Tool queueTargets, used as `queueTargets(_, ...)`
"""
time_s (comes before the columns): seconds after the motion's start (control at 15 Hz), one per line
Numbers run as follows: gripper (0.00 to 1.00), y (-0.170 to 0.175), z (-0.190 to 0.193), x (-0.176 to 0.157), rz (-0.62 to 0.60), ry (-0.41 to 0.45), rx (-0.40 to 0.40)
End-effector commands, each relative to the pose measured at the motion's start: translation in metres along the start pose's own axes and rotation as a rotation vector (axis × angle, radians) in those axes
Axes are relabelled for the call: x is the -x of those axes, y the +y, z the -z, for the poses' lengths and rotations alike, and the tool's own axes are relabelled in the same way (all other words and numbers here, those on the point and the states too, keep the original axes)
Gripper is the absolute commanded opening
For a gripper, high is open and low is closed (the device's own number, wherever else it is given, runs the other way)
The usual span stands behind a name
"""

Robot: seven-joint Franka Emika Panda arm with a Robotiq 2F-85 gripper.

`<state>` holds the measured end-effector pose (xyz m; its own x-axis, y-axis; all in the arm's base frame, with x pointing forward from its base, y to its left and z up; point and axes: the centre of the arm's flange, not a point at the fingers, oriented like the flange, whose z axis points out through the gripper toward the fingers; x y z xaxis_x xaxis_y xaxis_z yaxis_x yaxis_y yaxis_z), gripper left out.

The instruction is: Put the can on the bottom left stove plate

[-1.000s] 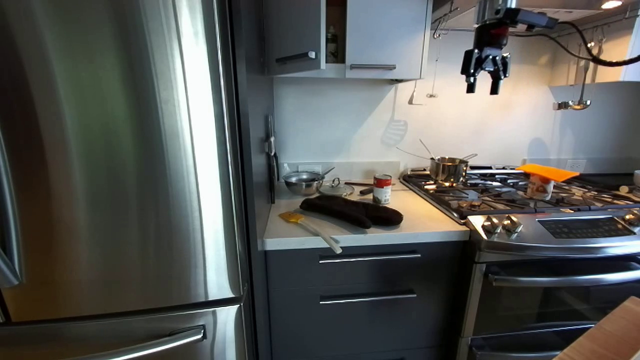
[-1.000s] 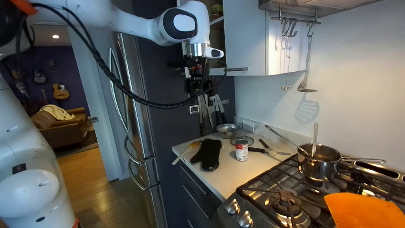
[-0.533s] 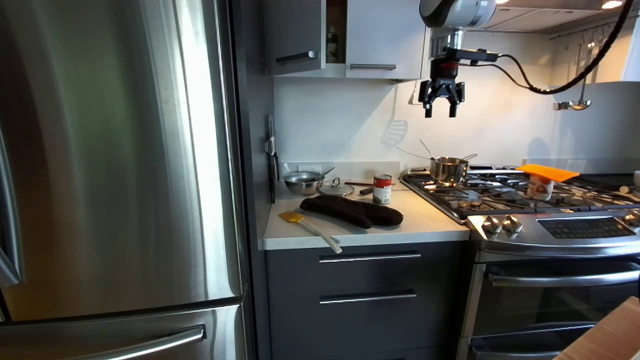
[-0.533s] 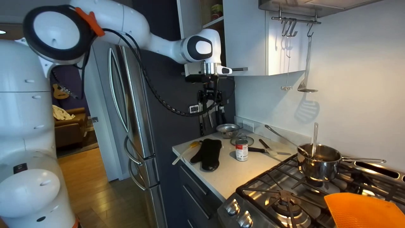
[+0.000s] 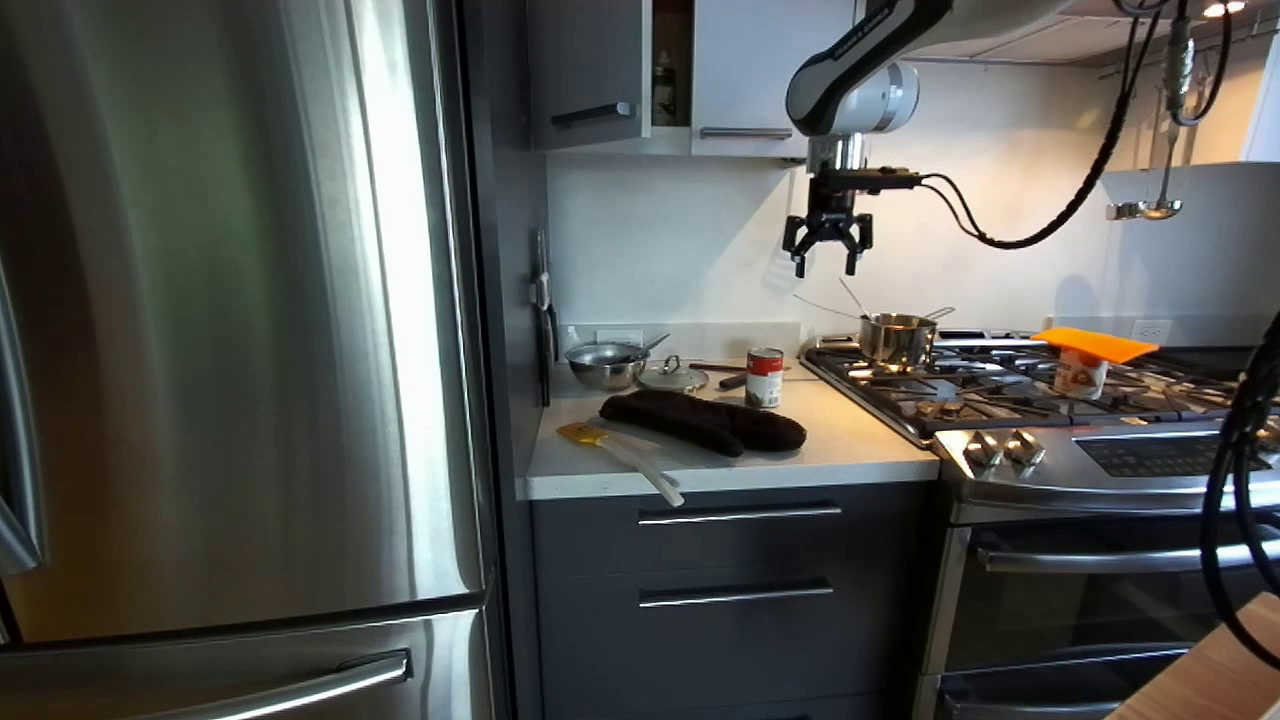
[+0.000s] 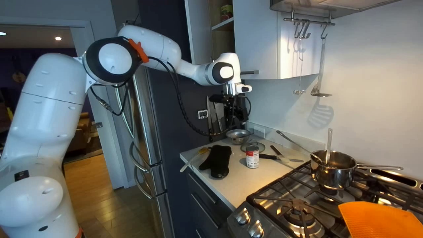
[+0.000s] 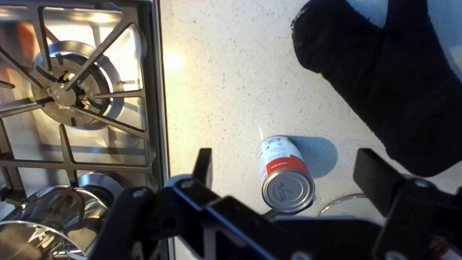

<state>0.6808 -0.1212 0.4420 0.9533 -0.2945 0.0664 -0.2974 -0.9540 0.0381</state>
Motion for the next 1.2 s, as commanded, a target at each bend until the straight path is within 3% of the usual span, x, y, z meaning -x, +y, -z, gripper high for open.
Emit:
queueTargets(0.0,1.0,-0.023,-0.032,-0.039,-0.005,0.029,0.052)
queueTargets(0.07,1.0,-0.01,-0.017,-0.014,-0.007,0.018,0.015)
queueTargets(0.87,1.0,-0.012,-0.017,-0.018,-0.005,0.026,0.018)
queueTargets(1.13,1.0,-0.015,-0.037,-0.045,-0.004,0.03,0.023)
